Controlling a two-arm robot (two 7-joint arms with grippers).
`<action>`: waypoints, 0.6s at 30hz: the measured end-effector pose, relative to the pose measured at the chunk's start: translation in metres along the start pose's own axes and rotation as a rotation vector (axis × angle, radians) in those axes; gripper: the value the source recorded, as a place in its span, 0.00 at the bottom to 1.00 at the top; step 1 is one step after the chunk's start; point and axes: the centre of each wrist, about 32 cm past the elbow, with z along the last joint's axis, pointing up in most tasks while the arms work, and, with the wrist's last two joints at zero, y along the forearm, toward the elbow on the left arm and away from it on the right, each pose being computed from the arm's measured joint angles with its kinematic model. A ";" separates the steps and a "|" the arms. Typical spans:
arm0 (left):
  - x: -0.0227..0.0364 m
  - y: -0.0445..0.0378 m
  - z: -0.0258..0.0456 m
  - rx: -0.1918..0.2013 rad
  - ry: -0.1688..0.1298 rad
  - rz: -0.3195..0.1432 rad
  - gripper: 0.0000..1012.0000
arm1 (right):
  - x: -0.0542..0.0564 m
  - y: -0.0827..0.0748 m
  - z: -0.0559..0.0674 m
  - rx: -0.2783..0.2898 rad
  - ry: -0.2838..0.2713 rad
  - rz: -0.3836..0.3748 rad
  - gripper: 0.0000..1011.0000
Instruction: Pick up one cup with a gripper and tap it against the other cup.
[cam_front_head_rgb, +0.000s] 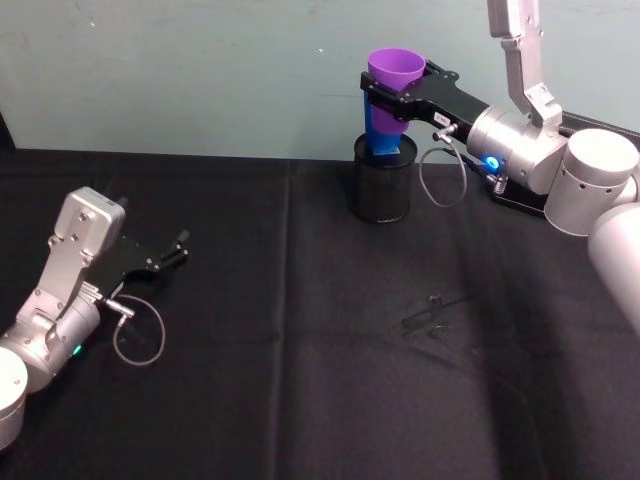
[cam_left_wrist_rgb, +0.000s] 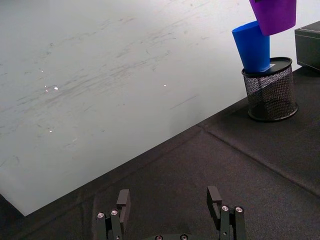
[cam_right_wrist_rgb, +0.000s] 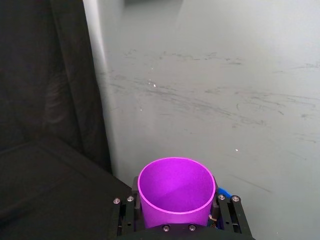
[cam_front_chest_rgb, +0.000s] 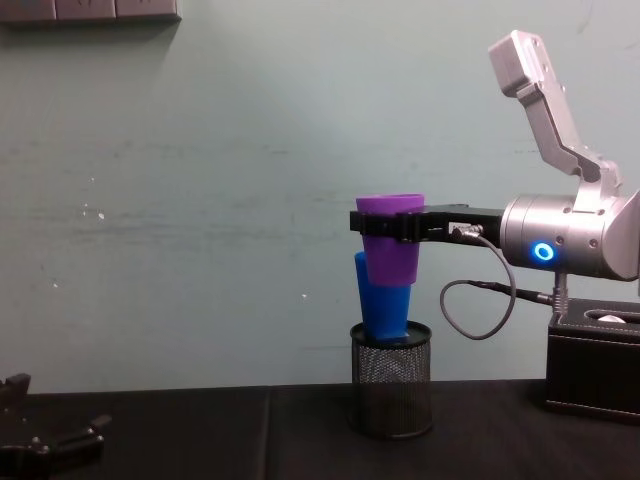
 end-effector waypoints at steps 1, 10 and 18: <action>0.0000 0.0000 0.0000 0.000 0.000 0.000 0.99 | 0.000 0.000 0.000 0.000 0.000 0.000 0.73; 0.0000 0.0000 0.0000 0.000 0.000 0.000 0.99 | 0.000 0.000 0.000 0.000 -0.001 0.000 0.73; 0.0000 0.0000 0.0000 0.000 0.000 0.000 0.99 | -0.002 -0.003 0.000 -0.002 -0.006 0.013 0.73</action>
